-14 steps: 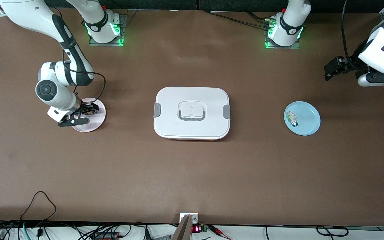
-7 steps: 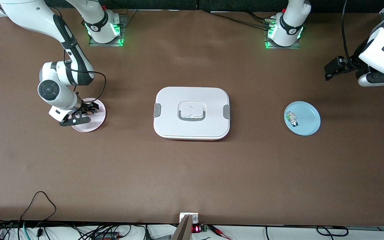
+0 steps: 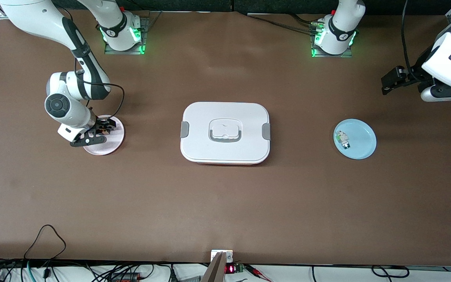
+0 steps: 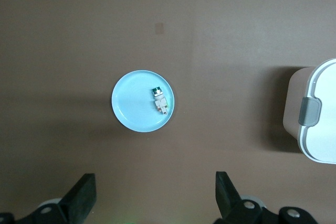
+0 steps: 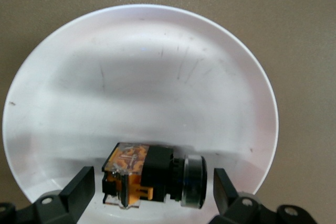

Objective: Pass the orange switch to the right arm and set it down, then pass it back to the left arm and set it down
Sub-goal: 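Close the right gripper on the switch and lift it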

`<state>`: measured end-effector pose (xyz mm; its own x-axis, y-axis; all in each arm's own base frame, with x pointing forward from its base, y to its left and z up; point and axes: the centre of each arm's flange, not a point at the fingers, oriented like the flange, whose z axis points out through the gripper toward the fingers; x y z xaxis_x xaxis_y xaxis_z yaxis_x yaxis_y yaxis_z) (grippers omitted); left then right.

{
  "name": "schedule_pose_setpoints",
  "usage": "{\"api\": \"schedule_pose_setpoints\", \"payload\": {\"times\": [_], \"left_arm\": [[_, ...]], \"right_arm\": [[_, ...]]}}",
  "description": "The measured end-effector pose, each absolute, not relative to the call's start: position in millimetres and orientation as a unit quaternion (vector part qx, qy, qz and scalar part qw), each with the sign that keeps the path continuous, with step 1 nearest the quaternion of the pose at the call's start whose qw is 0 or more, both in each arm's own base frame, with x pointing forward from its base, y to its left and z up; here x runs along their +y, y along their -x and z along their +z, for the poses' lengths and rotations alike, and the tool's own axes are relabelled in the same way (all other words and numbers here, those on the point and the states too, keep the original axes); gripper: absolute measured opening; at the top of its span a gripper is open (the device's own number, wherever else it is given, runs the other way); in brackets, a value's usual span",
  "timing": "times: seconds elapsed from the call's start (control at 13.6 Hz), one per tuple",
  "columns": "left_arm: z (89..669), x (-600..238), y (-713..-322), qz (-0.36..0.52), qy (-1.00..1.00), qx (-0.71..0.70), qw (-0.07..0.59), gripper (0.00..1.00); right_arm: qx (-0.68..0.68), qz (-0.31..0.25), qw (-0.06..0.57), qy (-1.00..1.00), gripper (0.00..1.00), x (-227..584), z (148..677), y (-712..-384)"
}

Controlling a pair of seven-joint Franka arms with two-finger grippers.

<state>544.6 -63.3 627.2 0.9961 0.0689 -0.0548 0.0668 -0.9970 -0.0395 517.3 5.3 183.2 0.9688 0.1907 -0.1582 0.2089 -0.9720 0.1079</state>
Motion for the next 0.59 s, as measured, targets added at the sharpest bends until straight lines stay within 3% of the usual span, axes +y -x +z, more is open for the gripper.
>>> {"api": "schedule_pose_setpoints", "payload": {"times": [0.59], "left_arm": [[627.2, -62.6, -544.7, 0.028, 0.999, -0.035, 0.019, 1.00]], "right_arm": [[0.101, -0.076, 0.061, -0.990, 1.00, 4.5, 179.8, -513.3]]}}
